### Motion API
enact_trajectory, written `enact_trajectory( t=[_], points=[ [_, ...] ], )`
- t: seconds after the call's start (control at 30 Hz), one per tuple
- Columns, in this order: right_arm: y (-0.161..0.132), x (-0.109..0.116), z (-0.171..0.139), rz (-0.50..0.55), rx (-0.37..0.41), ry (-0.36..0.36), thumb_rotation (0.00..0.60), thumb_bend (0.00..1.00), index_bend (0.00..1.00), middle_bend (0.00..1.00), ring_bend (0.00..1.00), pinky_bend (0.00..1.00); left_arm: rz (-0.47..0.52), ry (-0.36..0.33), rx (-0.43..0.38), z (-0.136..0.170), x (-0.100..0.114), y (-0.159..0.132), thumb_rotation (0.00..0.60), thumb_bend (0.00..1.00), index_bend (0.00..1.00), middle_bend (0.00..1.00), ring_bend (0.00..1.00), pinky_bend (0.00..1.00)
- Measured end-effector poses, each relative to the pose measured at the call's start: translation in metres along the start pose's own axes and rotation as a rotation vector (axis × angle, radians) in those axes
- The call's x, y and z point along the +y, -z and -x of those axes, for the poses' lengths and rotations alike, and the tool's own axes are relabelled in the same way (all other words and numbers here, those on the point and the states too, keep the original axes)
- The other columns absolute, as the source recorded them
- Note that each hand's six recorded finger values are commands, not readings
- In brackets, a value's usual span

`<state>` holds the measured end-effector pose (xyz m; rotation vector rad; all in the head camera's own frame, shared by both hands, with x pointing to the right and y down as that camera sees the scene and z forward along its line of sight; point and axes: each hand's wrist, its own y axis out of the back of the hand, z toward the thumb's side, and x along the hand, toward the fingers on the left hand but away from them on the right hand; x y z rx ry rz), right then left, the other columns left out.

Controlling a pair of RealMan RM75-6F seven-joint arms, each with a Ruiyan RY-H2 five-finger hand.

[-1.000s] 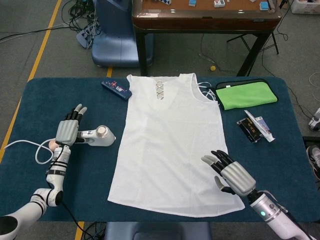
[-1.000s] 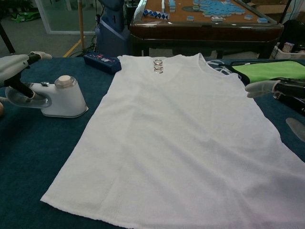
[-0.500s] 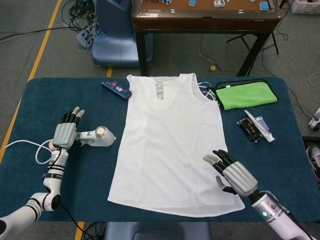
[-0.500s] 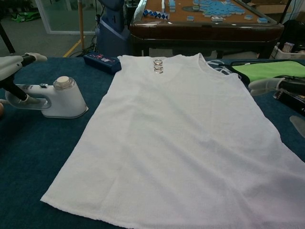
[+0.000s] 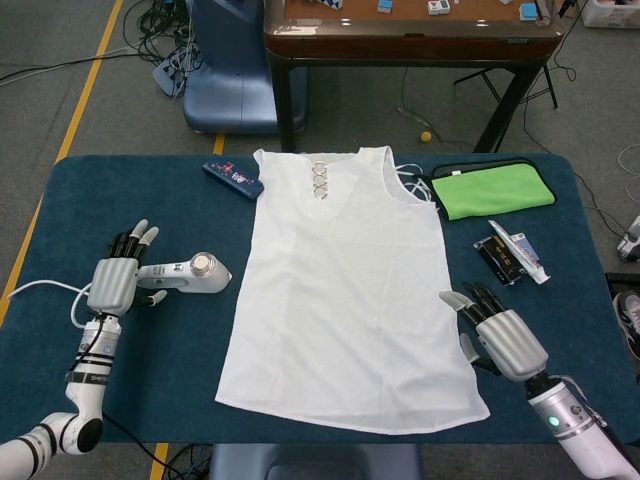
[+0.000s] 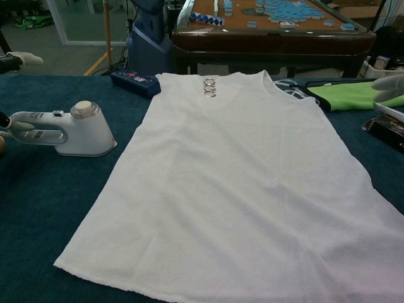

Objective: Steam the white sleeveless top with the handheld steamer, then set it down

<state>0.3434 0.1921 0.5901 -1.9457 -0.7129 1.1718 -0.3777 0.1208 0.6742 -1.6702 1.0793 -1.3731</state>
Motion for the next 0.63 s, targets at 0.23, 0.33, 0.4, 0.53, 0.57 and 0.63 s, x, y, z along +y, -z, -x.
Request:
enact_trajectory(
  t=[0.23,0.33,0.4,0.53,0.57,0.63],
  points=[
    [0.031,0.015,-0.011,-0.031,-0.131,0.052,0.6,0.21,0.0,0.17,0.02,0.0,-0.054,0.002,0.061,0.047,0.024,0.028,0.6,0.02,0.0,0.0,0.0,0.03],
    [0.04,0.02,-0.018,-0.042,-0.171,0.08,0.6,0.21,0.0,0.17,0.02,0.0,-0.064,-0.014,0.092,0.067,0.032,0.039,0.6,0.02,0.01,0.0,0.0,0.03],
    [0.044,0.023,-0.021,-0.048,-0.186,0.097,0.6,0.21,0.0,0.18,0.02,0.0,-0.069,-0.027,0.108,0.078,0.037,0.044,0.6,0.02,0.01,0.0,0.0,0.03],
    [0.052,0.026,-0.029,-0.058,-0.22,0.123,0.6,0.21,0.0,0.18,0.02,0.0,-0.077,-0.03,0.152,0.106,0.044,0.056,0.6,0.02,0.01,0.0,0.0,0.03],
    [0.053,0.026,-0.03,-0.059,-0.227,0.126,0.6,0.21,0.0,0.18,0.02,0.0,-0.078,-0.028,0.162,0.111,0.045,0.058,0.6,0.02,0.01,0.0,0.0,0.03],
    [0.055,0.027,-0.033,-0.062,-0.239,0.13,0.6,0.21,0.0,0.18,0.02,0.0,-0.082,-0.029,0.184,0.121,0.047,0.063,0.6,0.02,0.01,0.0,0.0,0.03]
  ],
)
